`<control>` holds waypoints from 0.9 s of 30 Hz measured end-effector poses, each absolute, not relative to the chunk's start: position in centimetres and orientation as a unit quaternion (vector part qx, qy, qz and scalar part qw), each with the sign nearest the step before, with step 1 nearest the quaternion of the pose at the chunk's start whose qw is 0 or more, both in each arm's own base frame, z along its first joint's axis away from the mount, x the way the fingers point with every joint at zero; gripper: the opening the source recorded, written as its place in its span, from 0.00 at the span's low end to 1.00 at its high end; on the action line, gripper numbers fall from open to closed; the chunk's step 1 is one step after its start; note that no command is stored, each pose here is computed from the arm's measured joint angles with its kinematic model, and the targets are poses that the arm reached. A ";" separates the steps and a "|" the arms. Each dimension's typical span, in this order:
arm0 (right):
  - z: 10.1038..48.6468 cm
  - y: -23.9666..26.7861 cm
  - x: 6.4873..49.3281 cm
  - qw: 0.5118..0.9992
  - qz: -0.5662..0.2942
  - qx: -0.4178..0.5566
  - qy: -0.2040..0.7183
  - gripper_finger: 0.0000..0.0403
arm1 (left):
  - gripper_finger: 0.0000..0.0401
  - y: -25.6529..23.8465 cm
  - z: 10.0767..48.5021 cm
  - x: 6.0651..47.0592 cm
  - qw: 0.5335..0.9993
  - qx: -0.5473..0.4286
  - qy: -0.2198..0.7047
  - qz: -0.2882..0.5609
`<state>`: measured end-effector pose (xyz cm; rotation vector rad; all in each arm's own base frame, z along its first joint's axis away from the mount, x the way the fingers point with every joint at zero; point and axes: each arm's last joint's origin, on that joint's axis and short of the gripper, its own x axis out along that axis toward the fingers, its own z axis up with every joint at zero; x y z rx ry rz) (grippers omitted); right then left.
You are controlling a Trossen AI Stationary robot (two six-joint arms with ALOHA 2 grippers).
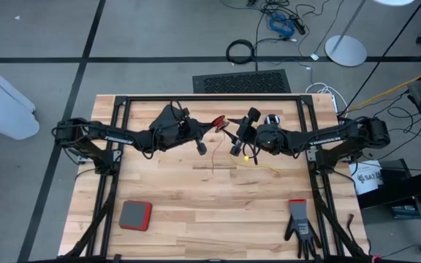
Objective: Coil cords
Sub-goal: Uncoil the red wire from the spool
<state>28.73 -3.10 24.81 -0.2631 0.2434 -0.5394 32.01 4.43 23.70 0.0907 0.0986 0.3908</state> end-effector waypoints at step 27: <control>25.3 -3.4 28.7 0.945 -0.280 -0.135 0.101 0.40 | 0.02 4.3 23.3 32.0 0.979 0.045 0.067 0.185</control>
